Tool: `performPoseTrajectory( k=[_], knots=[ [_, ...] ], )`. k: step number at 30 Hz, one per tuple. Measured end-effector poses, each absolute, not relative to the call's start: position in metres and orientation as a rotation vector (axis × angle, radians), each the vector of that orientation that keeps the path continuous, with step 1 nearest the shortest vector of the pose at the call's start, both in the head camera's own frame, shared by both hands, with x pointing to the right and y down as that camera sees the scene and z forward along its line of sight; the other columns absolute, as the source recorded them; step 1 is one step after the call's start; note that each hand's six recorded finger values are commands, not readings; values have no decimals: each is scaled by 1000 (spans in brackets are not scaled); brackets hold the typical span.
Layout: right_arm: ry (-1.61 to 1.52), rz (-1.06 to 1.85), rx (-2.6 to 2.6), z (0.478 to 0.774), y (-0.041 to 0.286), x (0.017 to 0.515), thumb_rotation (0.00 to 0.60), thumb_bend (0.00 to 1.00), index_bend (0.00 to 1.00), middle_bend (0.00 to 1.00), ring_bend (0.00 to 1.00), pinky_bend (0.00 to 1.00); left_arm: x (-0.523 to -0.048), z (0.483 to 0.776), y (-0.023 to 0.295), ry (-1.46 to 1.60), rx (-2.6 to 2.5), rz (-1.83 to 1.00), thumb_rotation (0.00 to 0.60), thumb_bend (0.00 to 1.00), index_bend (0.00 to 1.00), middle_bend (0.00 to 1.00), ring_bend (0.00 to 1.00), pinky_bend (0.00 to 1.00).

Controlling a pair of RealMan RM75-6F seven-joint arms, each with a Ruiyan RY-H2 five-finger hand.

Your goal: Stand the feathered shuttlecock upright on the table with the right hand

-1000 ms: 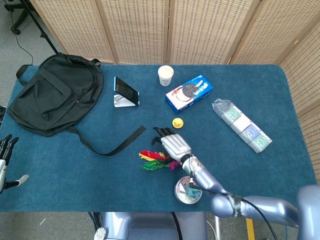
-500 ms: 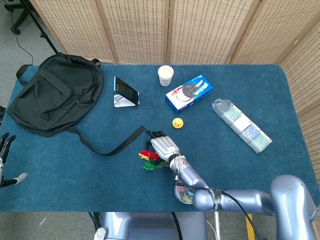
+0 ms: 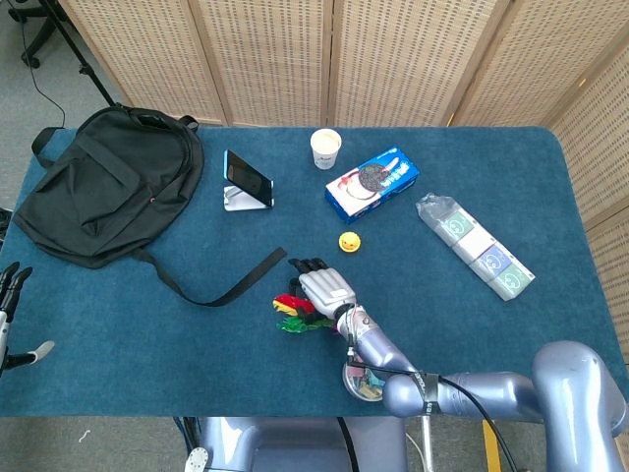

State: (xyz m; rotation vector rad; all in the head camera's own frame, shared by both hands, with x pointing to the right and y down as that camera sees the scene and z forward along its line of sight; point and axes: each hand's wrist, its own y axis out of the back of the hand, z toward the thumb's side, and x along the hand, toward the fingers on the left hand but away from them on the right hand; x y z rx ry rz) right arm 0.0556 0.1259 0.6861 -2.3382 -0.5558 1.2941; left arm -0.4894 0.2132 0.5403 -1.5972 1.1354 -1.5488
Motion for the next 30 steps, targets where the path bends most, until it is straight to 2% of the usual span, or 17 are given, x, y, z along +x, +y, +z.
performPoseTrajectory(
  k=[8, 19, 26, 30],
  knots=[
    [-610, 1232, -2330, 677, 119, 57, 600, 618, 707, 97, 0, 0, -490, 540, 213, 1136, -1599, -1550, 600, 0, 0, 0, 0, 0],
    [-729, 1123, -2361, 654, 106, 58, 600, 620, 707, 104, 0, 0, -488, 541, 214, 1132, -1603, -1548, 600, 0, 0, 0, 0, 0],
    [-953, 953, -2384, 628, 90, 64, 600, 620, 707, 104, 0, 0, -487, 540, 215, 1129, -1606, -1545, 600, 0, 0, 0, 0, 0],
    [-1062, 890, -2399, 623, 86, 80, 600, 620, 707, 106, 0, 0, -485, 540, 216, 1126, -1607, -1539, 600, 0, 0, 0, 0, 0]
  ],
)
